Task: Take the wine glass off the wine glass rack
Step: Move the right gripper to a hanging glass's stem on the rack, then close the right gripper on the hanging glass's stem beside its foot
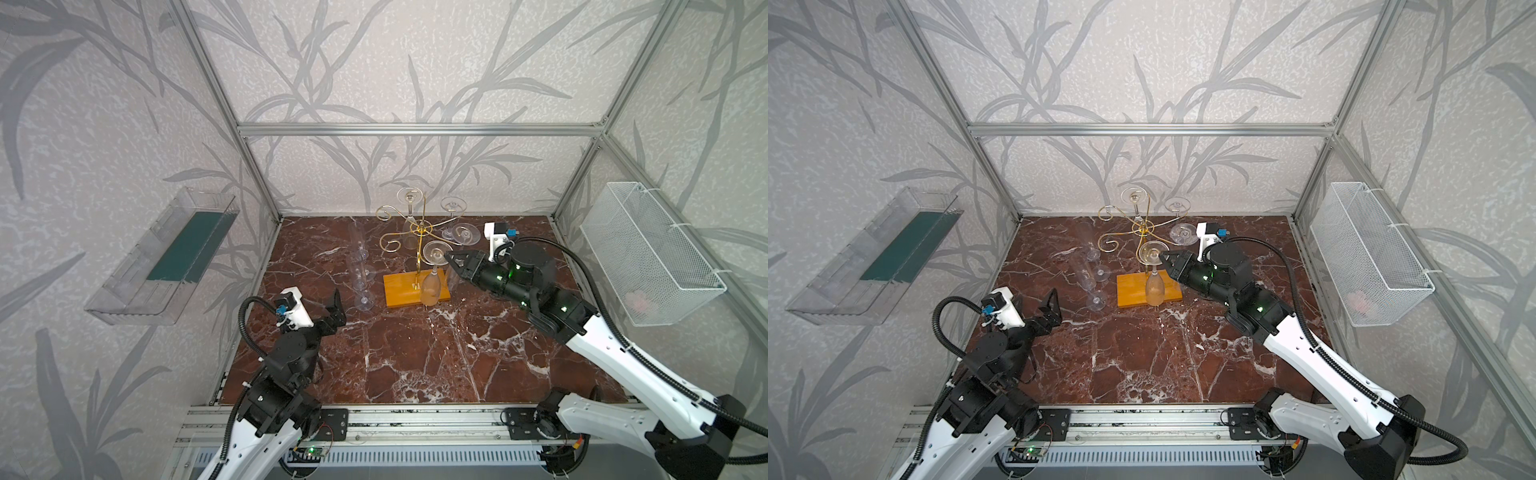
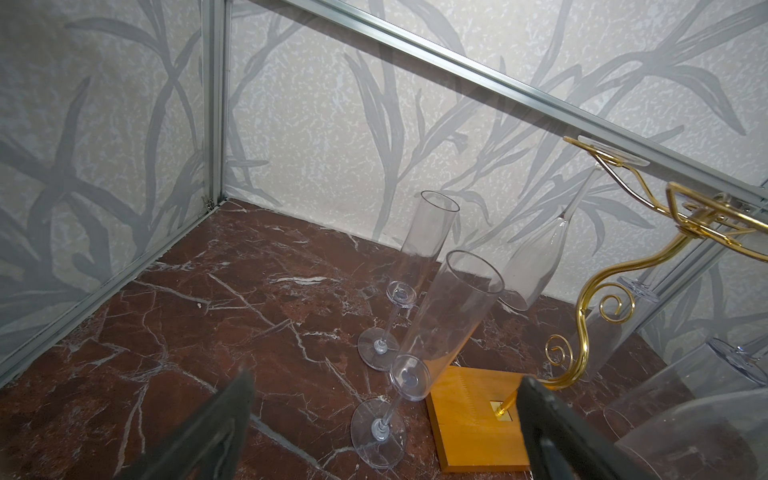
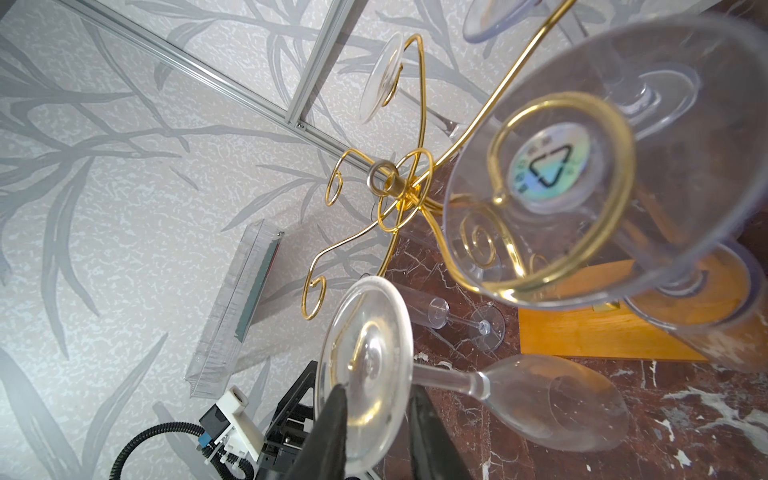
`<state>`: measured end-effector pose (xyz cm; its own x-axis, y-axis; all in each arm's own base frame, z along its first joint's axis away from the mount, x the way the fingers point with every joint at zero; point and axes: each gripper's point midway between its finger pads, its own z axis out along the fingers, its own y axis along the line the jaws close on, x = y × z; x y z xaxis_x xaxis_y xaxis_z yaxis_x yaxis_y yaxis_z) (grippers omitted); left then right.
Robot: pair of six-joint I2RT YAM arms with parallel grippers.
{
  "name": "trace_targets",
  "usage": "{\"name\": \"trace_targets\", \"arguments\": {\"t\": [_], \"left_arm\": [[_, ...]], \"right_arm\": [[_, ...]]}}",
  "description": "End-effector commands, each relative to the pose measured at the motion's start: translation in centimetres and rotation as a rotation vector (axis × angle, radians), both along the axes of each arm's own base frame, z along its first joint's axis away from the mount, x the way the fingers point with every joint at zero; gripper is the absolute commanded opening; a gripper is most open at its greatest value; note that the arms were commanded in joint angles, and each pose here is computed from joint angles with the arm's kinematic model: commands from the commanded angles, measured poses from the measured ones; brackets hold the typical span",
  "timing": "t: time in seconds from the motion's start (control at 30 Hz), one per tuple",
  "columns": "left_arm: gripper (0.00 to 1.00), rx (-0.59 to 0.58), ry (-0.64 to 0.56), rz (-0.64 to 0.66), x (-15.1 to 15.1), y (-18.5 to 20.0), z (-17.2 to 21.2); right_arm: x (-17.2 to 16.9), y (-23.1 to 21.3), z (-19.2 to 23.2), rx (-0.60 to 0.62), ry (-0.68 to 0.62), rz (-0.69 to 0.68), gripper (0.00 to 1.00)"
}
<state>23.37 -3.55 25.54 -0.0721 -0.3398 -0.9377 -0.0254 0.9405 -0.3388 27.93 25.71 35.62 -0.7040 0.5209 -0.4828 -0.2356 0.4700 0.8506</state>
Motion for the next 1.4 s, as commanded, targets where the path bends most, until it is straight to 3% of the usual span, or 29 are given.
{"name": "trace_targets", "arguments": {"t": [0.0, 0.4, 0.77, 1.37], "left_arm": [[0.99, -0.029, 0.010, 0.009, -0.1, 0.2, -0.4], [0.99, -0.027, 0.000, 0.021, -0.4, 0.6, -0.1], [0.99, -0.026, -0.003, 0.026, -0.5, 0.7, 0.0], [0.99, -0.031, -0.008, 0.025, -0.7, 0.8, 0.4]], "right_arm": [[0.5, -0.1, 0.0, 0.029, 0.008, -0.025, 0.25], [1.0, 0.1, -0.3, 0.065, 0.036, -0.041, 0.17], [1.2, 0.0, -0.2, 0.093, 0.032, -0.047, 0.00], [0.0, -0.6, 2.1, 0.155, -0.032, -0.027, 0.00]]}}
